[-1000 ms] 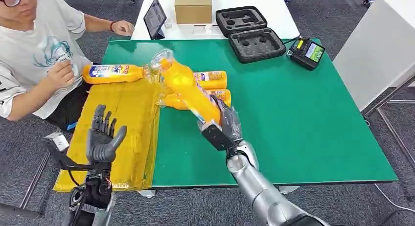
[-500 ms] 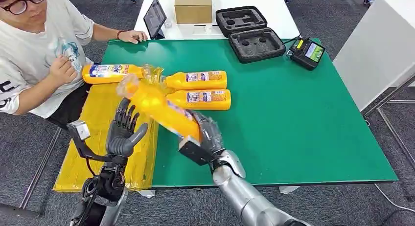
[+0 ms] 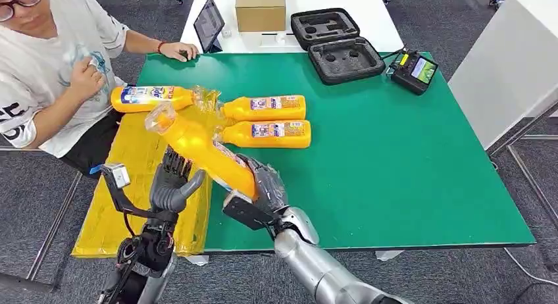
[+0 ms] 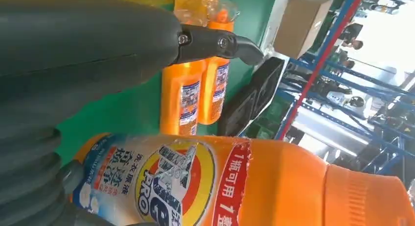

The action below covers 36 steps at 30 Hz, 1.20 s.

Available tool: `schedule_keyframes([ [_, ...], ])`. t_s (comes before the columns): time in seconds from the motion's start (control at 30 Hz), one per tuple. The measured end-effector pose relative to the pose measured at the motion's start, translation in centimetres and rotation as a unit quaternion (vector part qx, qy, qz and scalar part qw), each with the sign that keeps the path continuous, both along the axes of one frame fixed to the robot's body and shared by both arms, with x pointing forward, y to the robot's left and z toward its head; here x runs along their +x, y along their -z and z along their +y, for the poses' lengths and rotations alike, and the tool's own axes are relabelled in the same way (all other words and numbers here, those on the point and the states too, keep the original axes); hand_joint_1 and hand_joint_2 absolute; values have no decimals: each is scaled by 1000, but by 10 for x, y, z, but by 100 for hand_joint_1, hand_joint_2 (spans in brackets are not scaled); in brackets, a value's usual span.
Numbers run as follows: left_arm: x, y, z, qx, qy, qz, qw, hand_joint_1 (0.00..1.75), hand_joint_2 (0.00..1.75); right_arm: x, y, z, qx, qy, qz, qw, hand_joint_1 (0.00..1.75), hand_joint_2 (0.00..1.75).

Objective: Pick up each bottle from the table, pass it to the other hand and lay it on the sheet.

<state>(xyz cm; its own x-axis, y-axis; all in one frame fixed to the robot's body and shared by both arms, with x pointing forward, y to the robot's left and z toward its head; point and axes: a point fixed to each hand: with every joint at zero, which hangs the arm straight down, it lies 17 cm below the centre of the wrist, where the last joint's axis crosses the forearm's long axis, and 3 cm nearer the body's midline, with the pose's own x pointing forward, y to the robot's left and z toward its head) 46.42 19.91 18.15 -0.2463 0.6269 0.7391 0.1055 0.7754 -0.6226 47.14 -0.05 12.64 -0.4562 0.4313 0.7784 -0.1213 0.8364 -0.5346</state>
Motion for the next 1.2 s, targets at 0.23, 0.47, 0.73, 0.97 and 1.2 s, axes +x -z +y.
schedule_keyframes([
  [0.23, -1, 4, -6, -1, 10, 4, 1000, 0, 175, -5, 10, 16, -22, -12, 24, 999, 175, 175],
  [0.47, -5, -1, -12, 1, 15, -3, 1000, 0, 175, -12, 21, 32, -55, -30, 40, 997, 175, 175],
  [0.73, -9, -1, -10, 3, 12, -3, 1000, 0, 175, -10, 29, 38, -86, -27, 62, 994, 175, 175],
  [0.97, -9, 1, -10, 3, 13, 0, 1000, 0, 175, -12, 31, 45, -102, -35, 65, 992, 175, 175],
  [1.2, -9, 1, -10, 4, 13, 1, 1000, 0, 175, -13, 30, 47, -104, -37, 64, 992, 175, 175],
])
